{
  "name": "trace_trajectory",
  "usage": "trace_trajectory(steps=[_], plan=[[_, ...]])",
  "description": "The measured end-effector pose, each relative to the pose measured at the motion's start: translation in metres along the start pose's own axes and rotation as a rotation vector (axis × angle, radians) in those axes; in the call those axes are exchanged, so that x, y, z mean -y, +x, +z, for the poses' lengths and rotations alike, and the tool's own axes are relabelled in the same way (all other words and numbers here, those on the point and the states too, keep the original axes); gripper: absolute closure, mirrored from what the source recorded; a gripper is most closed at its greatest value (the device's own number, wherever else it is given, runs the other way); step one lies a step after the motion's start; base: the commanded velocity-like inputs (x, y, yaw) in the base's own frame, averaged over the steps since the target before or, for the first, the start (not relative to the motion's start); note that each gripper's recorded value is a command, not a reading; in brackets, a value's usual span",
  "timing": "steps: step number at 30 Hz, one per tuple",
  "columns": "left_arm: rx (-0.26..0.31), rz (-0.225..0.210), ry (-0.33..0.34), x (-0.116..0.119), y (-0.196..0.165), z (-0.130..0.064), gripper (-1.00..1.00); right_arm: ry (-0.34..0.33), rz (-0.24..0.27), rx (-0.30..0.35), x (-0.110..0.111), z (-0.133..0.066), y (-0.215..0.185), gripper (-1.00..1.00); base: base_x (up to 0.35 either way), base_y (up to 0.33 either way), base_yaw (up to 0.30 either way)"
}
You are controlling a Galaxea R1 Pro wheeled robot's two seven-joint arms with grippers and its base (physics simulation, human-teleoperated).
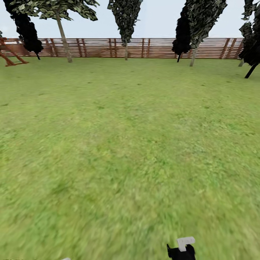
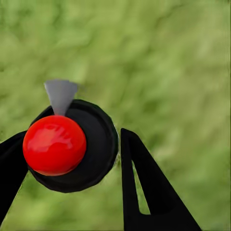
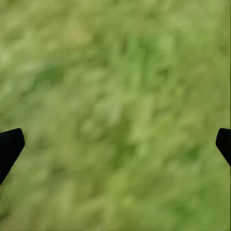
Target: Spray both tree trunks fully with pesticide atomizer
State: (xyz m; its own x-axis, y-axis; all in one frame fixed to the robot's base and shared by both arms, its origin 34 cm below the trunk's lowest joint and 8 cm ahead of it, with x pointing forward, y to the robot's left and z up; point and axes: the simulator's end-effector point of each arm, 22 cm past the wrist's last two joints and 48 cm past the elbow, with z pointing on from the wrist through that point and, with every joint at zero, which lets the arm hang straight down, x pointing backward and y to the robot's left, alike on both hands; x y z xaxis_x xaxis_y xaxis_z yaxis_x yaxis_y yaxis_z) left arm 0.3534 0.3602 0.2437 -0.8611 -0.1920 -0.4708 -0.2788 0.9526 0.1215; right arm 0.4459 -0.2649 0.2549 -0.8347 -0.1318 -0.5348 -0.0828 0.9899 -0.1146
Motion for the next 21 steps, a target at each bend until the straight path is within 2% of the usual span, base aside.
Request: trace_trajectory(steps=[7,13,21], plan=[[-0.004,0.002,0.001,0.0001,0.0019,0.0004,1.0,0.0,0.0,-0.005,-0.0002,0.0005,0.0023,-1.0,0.039,0.009,0.28],[-0.007,0.002,-0.002,-0.0007,0.0034,0.0004,1.0,-0.001,0.0,-0.008,-0.0005,0.0006,0.0039,-1.0,0.3,0.034,0.28],[-0.011,0.003,-0.003,-0.0013,0.0055,0.0006,1.0,-0.002,-0.001,-0.013,-0.0009,0.001,0.0064,-1.0,0.317,0.178,0.28]])
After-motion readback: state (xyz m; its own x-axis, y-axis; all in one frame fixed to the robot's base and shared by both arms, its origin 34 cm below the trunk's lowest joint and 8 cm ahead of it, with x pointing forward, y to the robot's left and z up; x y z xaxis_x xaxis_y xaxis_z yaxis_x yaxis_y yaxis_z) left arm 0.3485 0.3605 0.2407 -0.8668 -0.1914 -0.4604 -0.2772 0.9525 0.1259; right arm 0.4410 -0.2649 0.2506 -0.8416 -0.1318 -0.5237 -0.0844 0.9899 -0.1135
